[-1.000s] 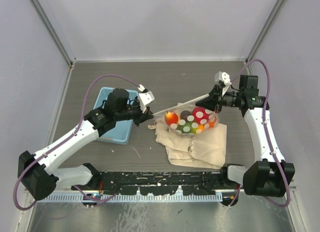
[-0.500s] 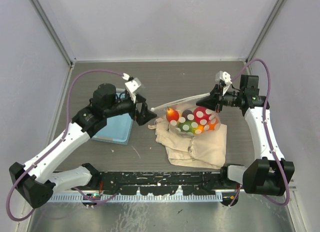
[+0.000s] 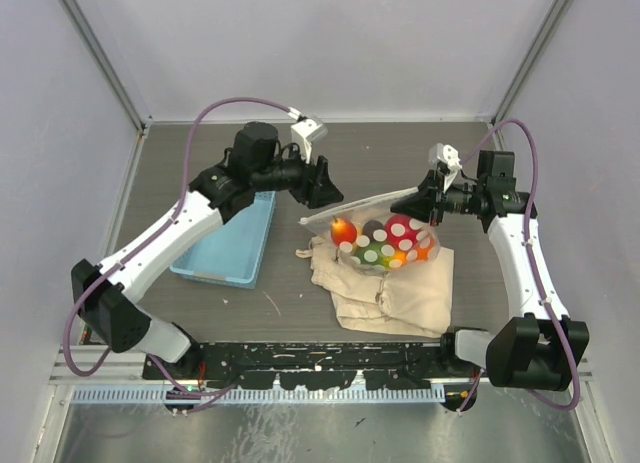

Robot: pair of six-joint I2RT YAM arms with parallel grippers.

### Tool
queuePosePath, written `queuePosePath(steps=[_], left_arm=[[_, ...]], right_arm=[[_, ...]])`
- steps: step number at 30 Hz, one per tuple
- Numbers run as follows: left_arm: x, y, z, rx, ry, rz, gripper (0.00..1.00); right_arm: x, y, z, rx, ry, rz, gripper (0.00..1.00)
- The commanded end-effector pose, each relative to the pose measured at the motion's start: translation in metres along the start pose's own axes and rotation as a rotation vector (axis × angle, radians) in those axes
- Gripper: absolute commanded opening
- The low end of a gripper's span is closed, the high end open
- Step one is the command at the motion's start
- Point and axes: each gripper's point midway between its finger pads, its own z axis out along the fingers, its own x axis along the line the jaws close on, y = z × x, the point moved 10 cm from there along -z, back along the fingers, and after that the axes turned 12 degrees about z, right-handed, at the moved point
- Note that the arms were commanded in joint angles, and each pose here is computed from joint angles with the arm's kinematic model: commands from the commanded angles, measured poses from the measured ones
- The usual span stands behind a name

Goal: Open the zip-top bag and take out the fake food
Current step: Unzip the zipper food storage bag at the center of the board, then open the zipper of the food storage bag at the center of the board.

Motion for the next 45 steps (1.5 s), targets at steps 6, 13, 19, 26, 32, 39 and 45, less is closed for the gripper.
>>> queuePosePath(steps=[6, 13, 19, 26, 32, 39, 45], left_arm=[[-0.018, 0.009, 0.019, -0.014, -0.047, 0.14, 0.45], [-0.018, 0.005, 0.026, -0.003, -0.053, 0.147, 0.37], [-0.017, 0.008, 0.028, -0.029, -0.048, 0.118, 0.39], [-0.014, 0.006, 0.034, -0.027, -0.078, 0.069, 0.38], [-0.013, 0.002, 0.038, -0.02, -0.094, 0.063, 0.34], [-0.012, 0.002, 0.039, -0.018, -0.09, 0.061, 0.33], [-0.005, 0.005, 0.037, -0.03, -0.085, 0.008, 0.34]], right_arm=[[0.004, 0.008, 0.003, -0.023, 0.04, -0.055, 0.01], [0.003, 0.007, 0.003, -0.022, 0.04, -0.051, 0.01], [0.003, 0.007, 0.003, -0.022, 0.039, -0.051, 0.01], [0.003, 0.008, 0.003, -0.022, 0.039, -0.054, 0.01], [0.003, 0.007, 0.003, -0.021, 0.038, -0.053, 0.01], [0.003, 0.007, 0.003, -0.021, 0.039, -0.049, 0.01], [0.003, 0.007, 0.003, -0.021, 0.039, -0.051, 0.01]])
